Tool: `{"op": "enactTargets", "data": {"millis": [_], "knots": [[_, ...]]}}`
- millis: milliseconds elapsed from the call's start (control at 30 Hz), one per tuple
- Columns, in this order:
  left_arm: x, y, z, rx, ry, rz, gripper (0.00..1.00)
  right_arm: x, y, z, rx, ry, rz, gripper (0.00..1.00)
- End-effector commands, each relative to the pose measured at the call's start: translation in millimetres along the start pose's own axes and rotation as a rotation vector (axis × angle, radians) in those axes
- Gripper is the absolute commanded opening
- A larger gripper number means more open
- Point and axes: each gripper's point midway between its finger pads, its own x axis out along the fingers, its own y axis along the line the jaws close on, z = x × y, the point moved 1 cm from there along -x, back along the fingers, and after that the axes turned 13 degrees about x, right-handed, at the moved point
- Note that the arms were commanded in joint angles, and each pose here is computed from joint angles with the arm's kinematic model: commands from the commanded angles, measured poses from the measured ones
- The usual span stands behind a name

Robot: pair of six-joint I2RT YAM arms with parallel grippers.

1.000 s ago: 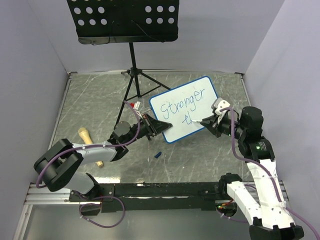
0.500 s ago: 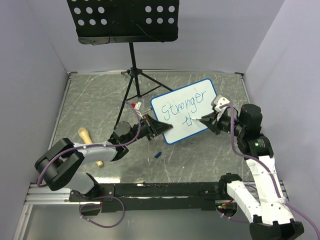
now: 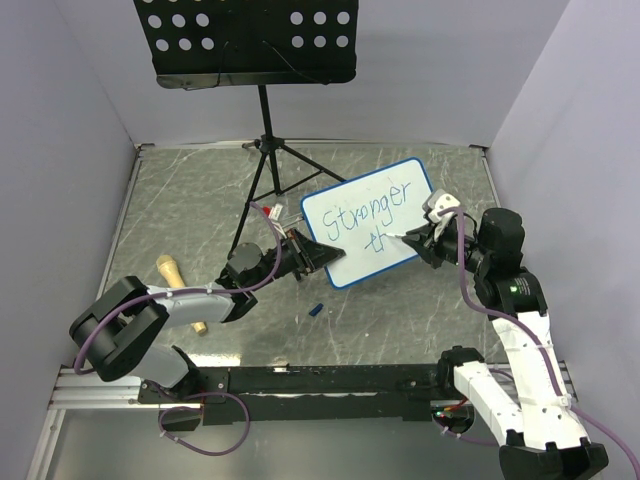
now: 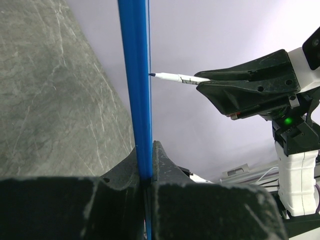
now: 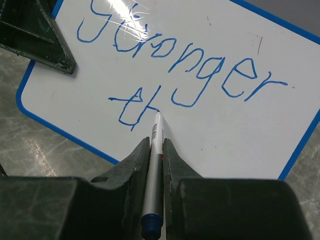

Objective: Write a sentence on the whiteboard

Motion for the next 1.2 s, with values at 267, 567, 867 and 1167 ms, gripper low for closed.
{"op": "enactTargets", "data": {"millis": [267,567,867,1167], "knots": [[-4,-55,50,0.088,-0.186,-0.188,0.01,-10,12,-9,-0.003,0.035,0.030,0.00],[-7,-53,52,0.097,-0.187,-0.179,0.01,-10,0,-9,-0.014,0.042,-0.030,0.00],[-9,-48,40,0.108,-0.130,-0.176,0.01,-20,21,39,-0.036,-0.086,0.072,0.00],[-12,-50,35,0.104,-0.115,-0.197,0.01,-16,17,28,-0.017,-0.073,0.065,0.00]]}}
